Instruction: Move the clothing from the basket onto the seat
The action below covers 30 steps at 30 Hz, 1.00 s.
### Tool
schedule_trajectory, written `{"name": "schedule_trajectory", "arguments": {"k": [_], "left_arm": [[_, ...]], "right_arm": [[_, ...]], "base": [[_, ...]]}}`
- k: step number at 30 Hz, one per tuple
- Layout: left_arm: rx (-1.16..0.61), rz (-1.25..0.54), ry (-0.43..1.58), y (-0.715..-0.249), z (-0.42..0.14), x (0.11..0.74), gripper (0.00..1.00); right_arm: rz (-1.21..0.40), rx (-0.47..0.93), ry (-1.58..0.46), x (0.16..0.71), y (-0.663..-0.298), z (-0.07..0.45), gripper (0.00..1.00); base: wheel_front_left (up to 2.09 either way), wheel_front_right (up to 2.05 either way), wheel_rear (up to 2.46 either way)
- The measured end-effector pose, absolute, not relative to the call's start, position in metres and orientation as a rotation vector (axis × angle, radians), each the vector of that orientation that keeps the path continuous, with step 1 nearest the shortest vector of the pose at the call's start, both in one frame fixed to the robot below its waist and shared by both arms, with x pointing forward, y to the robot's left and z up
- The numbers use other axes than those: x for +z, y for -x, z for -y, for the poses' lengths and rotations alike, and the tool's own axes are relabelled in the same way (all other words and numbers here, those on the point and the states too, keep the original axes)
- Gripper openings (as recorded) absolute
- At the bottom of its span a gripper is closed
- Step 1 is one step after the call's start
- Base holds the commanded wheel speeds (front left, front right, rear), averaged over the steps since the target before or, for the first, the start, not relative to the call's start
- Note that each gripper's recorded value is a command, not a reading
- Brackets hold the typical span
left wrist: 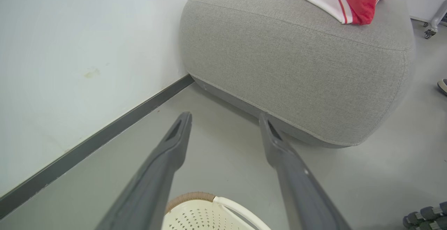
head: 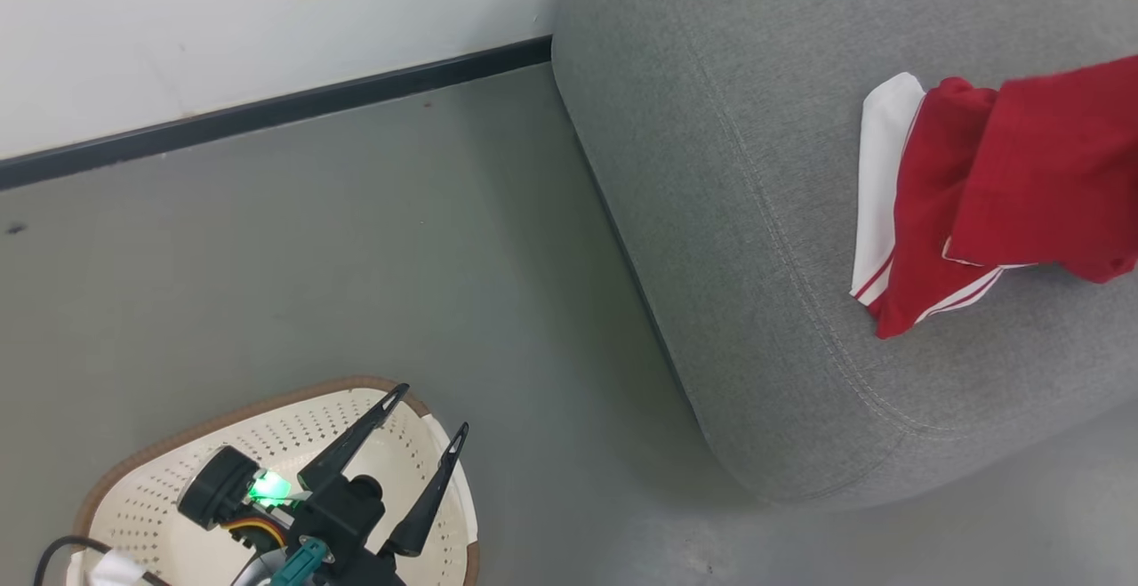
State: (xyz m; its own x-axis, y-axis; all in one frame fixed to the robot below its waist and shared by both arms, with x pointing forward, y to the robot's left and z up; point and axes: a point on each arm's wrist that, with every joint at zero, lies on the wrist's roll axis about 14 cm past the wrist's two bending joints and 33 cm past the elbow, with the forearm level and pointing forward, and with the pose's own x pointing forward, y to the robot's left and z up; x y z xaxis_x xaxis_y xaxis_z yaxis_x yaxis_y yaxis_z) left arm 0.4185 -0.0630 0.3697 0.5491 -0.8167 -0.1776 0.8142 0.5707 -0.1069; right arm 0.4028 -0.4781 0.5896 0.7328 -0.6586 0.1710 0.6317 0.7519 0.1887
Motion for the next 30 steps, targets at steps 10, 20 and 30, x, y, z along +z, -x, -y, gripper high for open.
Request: {"name": "schedule_trajectory", "arguments": {"k": [10, 20, 30], "left_arm": [[-0.907, -0.255, -0.002, -0.428, 0.039, 0.353, 1.00], [-0.883, -0.278, 0.006, -0.428, 0.031, 0.345, 1.00], [-0.867, -0.284, 0.011, -0.430, 0.026, 0.344, 1.00]], "right_arm": [[-0.033, -0.686, -0.217, 0.517, -0.436, 0.464, 0.00], [-0.245, -0.747, -0.194, 0.477, -0.439, 0.470, 0.00], [-0.411, -0.700, -0.138, 0.450, -0.440, 0.457, 1.00]], "base": [[0.00, 0.00, 0.00], [0.00, 0.00, 0.00], [0.00, 0.00, 0.00]]}}
